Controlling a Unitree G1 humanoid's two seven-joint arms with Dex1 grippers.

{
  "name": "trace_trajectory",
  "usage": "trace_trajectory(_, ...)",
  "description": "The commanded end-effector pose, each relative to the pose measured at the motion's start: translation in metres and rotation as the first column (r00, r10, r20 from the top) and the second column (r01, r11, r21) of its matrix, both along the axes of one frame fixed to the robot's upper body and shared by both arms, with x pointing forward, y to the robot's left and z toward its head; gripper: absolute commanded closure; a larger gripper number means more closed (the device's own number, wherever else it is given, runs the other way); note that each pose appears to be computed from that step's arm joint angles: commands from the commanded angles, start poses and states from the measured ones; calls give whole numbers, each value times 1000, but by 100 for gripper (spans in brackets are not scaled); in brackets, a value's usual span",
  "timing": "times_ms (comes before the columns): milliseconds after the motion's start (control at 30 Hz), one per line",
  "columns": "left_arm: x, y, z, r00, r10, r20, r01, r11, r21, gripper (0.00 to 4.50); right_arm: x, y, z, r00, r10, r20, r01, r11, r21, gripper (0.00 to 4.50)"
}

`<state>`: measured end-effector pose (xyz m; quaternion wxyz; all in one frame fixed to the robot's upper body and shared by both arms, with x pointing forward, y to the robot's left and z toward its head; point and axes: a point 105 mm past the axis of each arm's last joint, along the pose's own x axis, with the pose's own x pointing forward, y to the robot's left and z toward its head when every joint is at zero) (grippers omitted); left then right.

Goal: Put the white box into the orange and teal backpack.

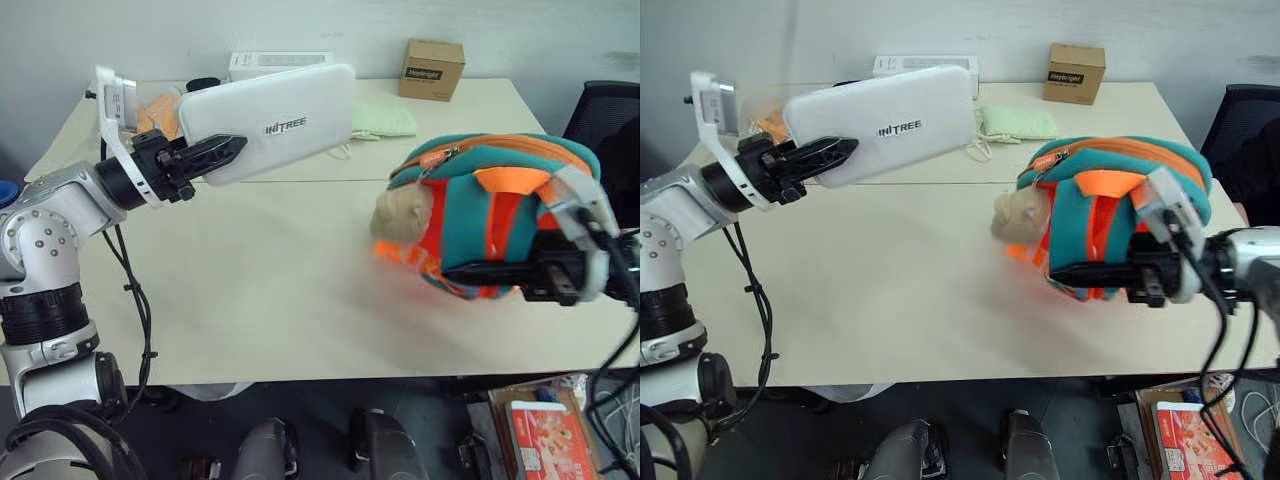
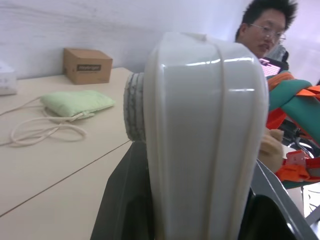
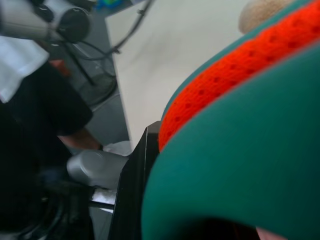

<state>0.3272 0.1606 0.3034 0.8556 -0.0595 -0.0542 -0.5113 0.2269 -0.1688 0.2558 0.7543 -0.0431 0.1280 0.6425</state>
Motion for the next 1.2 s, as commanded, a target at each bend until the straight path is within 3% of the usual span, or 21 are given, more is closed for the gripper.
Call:
trace_trajectory(33,-14,-8,13,991,-98,89,96,995,32,325,-11,0,10,999,33,11,-33,999,6,449)
trace_trajectory(167,-24,-18,9,972,-217,95,209,974,83,325,-7,-8,2,1000,-11,-17,11,1000,-18,449)
trace_trajectory(433,-12,-28,-3,950,-288,118,250,931,265,325,1,-19,0,998,-52,-26,52,998,-21,449)
trace_trajectory(567,6,-43,-17,945,-276,177,199,912,359,325,0,-17,0,999,-27,-29,26,999,-21,449)
trace_trajectory(1033,-4,-79,-13,828,-530,185,365,758,540,325,6,-7,-10,999,48,3,-47,996,-77,449)
trace_trajectory(1200,0,-87,-2,808,-549,214,365,751,550,325,7,-4,-10,997,80,10,-79,993,-91,449)
